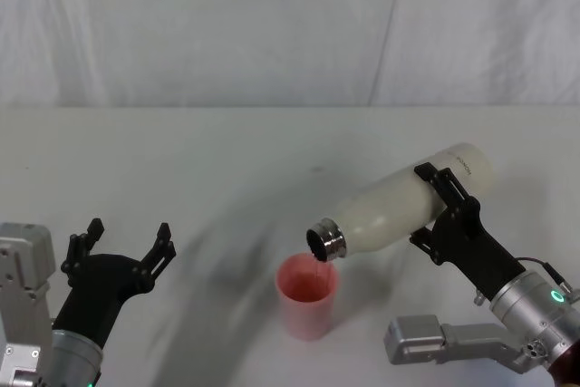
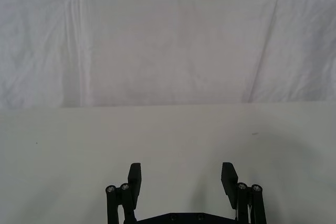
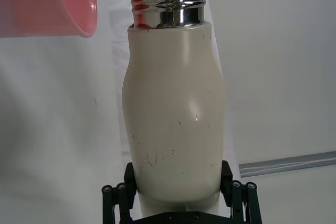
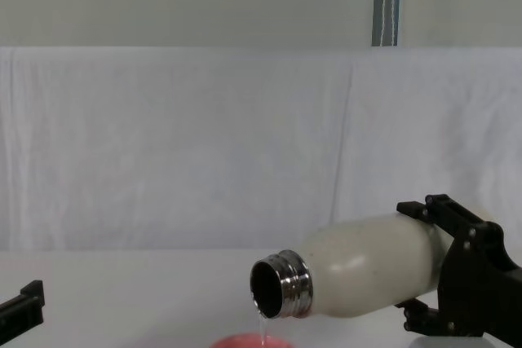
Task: Grasp the thermos with one hand and pour water into the cup lid.
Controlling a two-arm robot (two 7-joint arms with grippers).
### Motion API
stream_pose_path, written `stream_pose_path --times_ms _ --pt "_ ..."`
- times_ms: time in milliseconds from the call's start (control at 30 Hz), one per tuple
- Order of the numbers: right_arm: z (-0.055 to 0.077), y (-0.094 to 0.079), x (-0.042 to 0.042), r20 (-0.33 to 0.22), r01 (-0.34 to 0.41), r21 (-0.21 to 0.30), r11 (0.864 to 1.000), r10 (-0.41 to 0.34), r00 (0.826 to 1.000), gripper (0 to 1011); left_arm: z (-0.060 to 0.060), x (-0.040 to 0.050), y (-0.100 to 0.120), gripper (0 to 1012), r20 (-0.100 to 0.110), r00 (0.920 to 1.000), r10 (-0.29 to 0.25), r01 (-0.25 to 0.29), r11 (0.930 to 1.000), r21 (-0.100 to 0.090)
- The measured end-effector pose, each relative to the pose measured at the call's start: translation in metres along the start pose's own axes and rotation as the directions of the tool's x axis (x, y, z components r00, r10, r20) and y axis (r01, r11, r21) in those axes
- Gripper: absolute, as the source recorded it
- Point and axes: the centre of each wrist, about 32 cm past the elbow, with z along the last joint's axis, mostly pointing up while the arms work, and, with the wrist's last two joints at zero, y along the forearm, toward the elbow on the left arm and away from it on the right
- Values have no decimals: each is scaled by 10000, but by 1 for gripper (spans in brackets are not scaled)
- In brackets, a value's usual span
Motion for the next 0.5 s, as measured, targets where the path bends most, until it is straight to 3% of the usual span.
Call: stream_pose_path --times_ms 500 --pt "2 6 5 52 7 20 10000 -7 10000 955 0 0 0 1001 0 10000 1 -1 10000 0"
